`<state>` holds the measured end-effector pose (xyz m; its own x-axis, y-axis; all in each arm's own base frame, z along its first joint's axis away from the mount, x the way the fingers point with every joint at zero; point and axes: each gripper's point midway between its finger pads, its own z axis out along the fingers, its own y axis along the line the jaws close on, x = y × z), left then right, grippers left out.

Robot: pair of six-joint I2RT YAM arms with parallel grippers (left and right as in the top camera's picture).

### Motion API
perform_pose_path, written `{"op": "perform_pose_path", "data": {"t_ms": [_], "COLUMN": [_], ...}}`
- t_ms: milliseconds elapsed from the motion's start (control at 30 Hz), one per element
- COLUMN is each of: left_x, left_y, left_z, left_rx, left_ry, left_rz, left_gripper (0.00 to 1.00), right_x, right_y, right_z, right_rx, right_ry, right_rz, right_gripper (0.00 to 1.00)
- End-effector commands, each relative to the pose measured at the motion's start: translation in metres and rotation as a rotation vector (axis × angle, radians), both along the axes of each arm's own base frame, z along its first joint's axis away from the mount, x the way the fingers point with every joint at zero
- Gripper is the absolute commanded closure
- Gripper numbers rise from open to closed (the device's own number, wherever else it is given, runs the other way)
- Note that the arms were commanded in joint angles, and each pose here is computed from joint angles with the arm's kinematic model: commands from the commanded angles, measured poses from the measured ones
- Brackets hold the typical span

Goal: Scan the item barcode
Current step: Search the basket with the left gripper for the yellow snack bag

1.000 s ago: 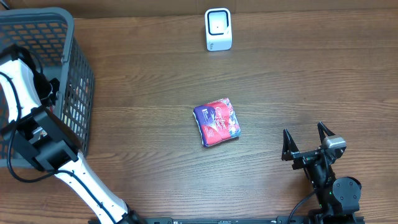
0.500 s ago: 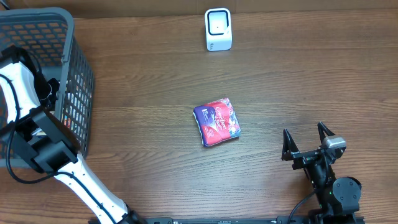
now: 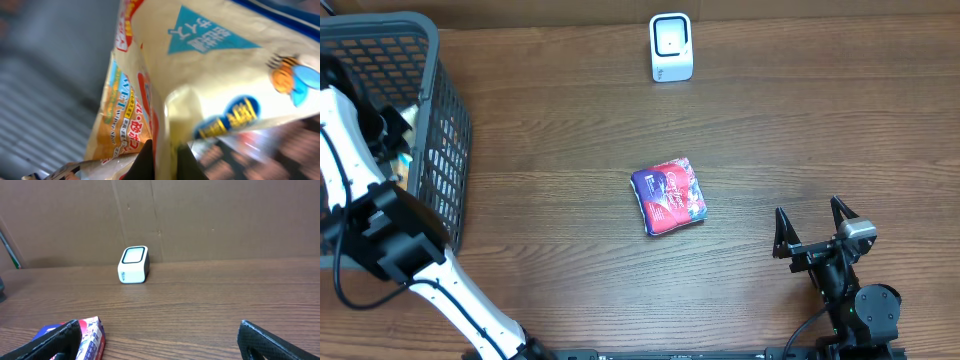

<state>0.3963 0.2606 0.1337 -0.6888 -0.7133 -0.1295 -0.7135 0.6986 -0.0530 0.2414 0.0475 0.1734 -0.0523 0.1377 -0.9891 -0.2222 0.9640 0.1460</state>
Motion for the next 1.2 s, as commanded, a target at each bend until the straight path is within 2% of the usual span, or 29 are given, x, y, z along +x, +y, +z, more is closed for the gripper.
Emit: {"op": "perform_pose_path", "data": {"t_ms": [0, 100, 200, 367, 467, 567, 633, 667, 733, 767, 800, 967, 1167], "left_x": [0.004, -0.009, -0.019, -0.025, -0.031, -0.04, -0.044, -0.045, -0.045, -0.045, -0.045, -0.047, -0.042], "left_y": [-0.01, -0.02, -0.041, -0.122, -0.14, -0.115, -0.1, -0.094, -0.081, -0.07, -0.063, -0.031, -0.019], "left_z": [0.109, 0.16, 0.198, 0.25, 0.256, 0.252, 0.245, 0.241, 0.232, 0.224, 0.219, 0.184, 0.104], "left_rx": [0.098, 0.158, 0.151, 0.053, 0.152, 0.323, 0.364, 0.365, 0.355, 0.337, 0.32, 0.2, 0.092], "left_ry": [-0.252, -0.355, -0.455, -0.615, -0.577, -0.475, -0.432, -0.417, -0.39, -0.376, -0.369, -0.32, -0.086], "left_rz": [-0.002, 0.009, -0.013, -0.215, -0.261, -0.113, -0.022, -0.008, 0.026, 0.054, 0.071, 0.122, 0.111], "left_gripper": [0.96, 0.96, 0.96, 0.96, 0.96, 0.96, 0.96, 0.9, 0.61, 0.16, 0.0, 0.0, 0.0], "right_x": [0.0, 0.0, 0.0, 0.0, 0.0, 0.0, 0.0, 0.0, 0.0, 0.0, 0.0, 0.0, 0.0], "right_y": [0.0, 0.0, 0.0, 0.0, 0.0, 0.0, 0.0, 0.0, 0.0, 0.0, 0.0, 0.0, 0.0], "right_z": [-0.002, -0.002, -0.002, -0.002, -0.002, -0.002, -0.002, -0.002, -0.002, -0.002, -0.002, -0.002, -0.002], "right_rx": [-0.003, -0.003, -0.003, -0.003, -0.003, -0.003, -0.003, -0.003, -0.003, -0.003, -0.003, -0.003, -0.003], "right_ry": [-0.004, -0.004, -0.004, -0.004, -0.004, -0.004, -0.004, -0.004, -0.004, -0.004, -0.004, -0.004, -0.004], "right_rz": [-0.003, -0.003, -0.003, -0.003, -0.003, -0.003, -0.003, -0.003, -0.003, -0.003, -0.003, -0.003, -0.003], "right_gripper": [0.0, 0.0, 0.0, 0.0, 0.0, 0.0, 0.0, 0.0, 0.0, 0.0, 0.0, 0.0, 0.0]}}
